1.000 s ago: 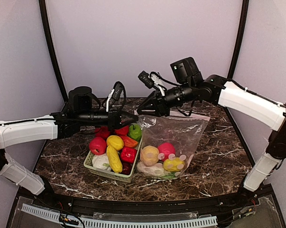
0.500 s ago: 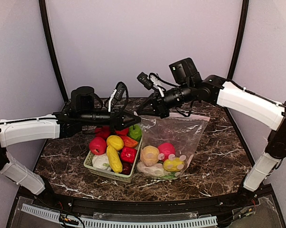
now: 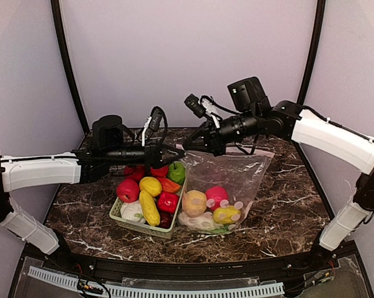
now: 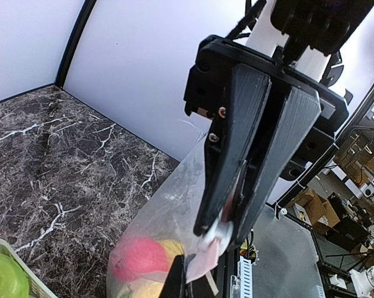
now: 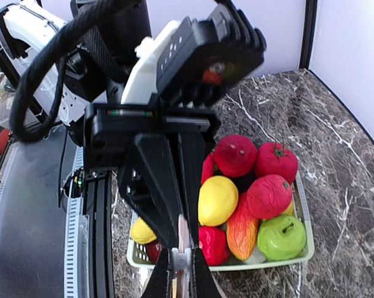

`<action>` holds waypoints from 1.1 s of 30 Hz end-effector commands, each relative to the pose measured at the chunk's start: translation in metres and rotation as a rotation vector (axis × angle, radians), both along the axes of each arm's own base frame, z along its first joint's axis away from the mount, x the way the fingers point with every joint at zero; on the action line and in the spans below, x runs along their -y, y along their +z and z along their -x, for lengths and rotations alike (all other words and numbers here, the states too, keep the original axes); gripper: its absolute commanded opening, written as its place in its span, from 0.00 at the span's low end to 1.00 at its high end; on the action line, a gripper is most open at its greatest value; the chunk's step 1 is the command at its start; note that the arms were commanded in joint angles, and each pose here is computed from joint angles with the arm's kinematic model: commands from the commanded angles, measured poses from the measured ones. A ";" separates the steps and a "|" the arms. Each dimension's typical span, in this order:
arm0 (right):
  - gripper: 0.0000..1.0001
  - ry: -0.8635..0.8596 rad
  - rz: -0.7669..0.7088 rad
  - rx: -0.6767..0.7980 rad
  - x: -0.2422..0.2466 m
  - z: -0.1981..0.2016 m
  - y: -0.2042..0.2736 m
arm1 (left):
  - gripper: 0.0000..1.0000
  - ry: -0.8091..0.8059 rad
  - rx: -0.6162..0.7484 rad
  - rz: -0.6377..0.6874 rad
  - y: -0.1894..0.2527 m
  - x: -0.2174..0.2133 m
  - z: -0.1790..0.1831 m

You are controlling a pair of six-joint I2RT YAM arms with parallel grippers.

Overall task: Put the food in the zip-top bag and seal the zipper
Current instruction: Zip the zipper on the zipper food storage bag.

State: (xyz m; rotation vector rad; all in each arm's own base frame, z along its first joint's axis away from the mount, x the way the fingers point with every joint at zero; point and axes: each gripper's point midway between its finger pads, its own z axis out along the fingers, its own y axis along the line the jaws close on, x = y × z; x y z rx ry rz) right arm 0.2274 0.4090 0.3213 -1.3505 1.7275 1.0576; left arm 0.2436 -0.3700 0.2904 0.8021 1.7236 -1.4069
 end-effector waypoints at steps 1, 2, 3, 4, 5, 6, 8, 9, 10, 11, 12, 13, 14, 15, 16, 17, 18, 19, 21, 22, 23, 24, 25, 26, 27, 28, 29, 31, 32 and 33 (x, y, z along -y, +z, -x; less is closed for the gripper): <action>0.00 -0.118 0.068 0.014 0.045 0.002 -0.003 | 0.01 0.109 0.016 0.066 0.016 -0.031 -0.021; 0.00 -0.150 0.082 0.009 0.058 0.003 -0.005 | 0.01 0.117 0.015 0.062 0.016 -0.036 -0.021; 0.00 -0.186 0.100 -0.002 0.072 0.004 -0.010 | 0.01 0.135 0.014 0.057 0.015 -0.043 -0.026; 0.00 -0.220 0.119 -0.015 0.086 0.007 -0.015 | 0.01 0.144 0.011 0.049 0.013 -0.047 -0.026; 0.00 -0.256 0.132 -0.024 0.101 0.011 -0.017 | 0.01 0.166 0.002 0.038 0.010 -0.055 -0.031; 0.00 -0.305 0.142 -0.026 0.118 0.016 -0.016 | 0.01 0.176 0.005 0.036 0.010 -0.060 -0.031; 0.00 -0.392 0.168 -0.028 0.147 0.023 -0.018 | 0.01 0.200 -0.001 0.028 0.007 -0.071 -0.035; 0.00 -0.425 0.176 -0.020 0.160 0.027 -0.018 | 0.01 0.210 -0.004 0.025 0.006 -0.076 -0.037; 0.00 -0.467 0.173 -0.026 0.171 0.030 -0.016 | 0.01 0.208 -0.002 0.025 0.006 -0.078 -0.036; 0.00 -0.497 0.174 -0.028 0.181 0.033 -0.015 | 0.01 0.212 -0.007 0.022 0.005 -0.080 -0.037; 0.00 -0.515 0.163 -0.023 0.186 0.035 -0.011 | 0.01 0.205 -0.009 0.022 0.004 -0.080 -0.036; 0.00 -0.527 0.151 -0.019 0.190 0.037 -0.008 | 0.01 0.200 -0.010 0.026 0.005 -0.080 -0.035; 0.00 -0.530 0.140 -0.015 0.191 0.038 -0.005 | 0.01 0.181 -0.014 0.032 0.005 -0.078 -0.033; 0.00 -0.530 0.133 -0.016 0.191 0.038 -0.004 | 0.01 0.170 -0.012 0.047 0.009 -0.077 -0.032; 0.00 -0.531 0.135 -0.018 0.190 0.037 -0.004 | 0.01 0.147 -0.017 0.051 0.009 -0.074 -0.030; 0.00 -0.530 0.140 -0.019 0.190 0.037 -0.005 | 0.01 0.141 -0.021 0.054 0.009 -0.073 -0.030; 0.00 -0.534 0.146 -0.017 0.190 0.035 -0.006 | 0.01 0.135 -0.019 0.056 0.011 -0.073 -0.030; 0.00 -0.535 0.148 -0.012 0.190 0.035 -0.006 | 0.01 0.134 -0.017 0.057 0.012 -0.072 -0.030; 0.00 -0.531 0.139 -0.003 0.190 0.035 -0.002 | 0.01 0.132 -0.012 0.058 0.013 -0.072 -0.029; 0.00 -0.528 0.130 -0.003 0.189 0.035 0.000 | 0.01 0.130 -0.011 0.058 0.014 -0.072 -0.029; 0.03 -0.518 0.117 -0.004 0.187 0.037 0.003 | 0.01 0.122 -0.010 0.059 0.014 -0.072 -0.028; 0.12 -0.511 0.101 -0.006 0.185 0.037 0.005 | 0.04 0.117 -0.015 0.056 0.014 -0.072 -0.027; 0.24 -0.507 0.089 -0.008 0.183 0.037 0.007 | 0.11 0.099 -0.019 0.056 0.013 -0.070 -0.025; 0.38 -0.510 0.078 -0.010 0.182 0.036 0.008 | 0.29 0.090 -0.028 0.052 0.012 -0.070 -0.024; 0.51 -0.519 0.065 -0.010 0.181 0.034 0.010 | 0.41 0.078 -0.033 0.051 0.012 -0.069 -0.022; 0.61 -0.540 0.058 -0.010 0.181 0.030 0.010 | 0.59 0.075 -0.038 0.048 0.011 -0.069 -0.021; 0.69 -0.560 0.041 -0.004 0.181 0.026 0.013 | 0.65 0.077 -0.038 0.047 0.011 -0.069 -0.021; 0.81 -0.597 0.019 -0.003 0.182 0.019 0.016 | 0.76 0.099 -0.029 0.039 0.012 -0.072 -0.021; 0.86 -0.638 0.014 -0.001 0.184 0.013 0.017 | 0.80 0.108 -0.039 0.025 0.009 -0.074 -0.021; 0.90 -0.682 0.013 0.002 0.188 0.006 0.018 | 0.83 0.131 -0.020 0.019 0.012 -0.076 -0.023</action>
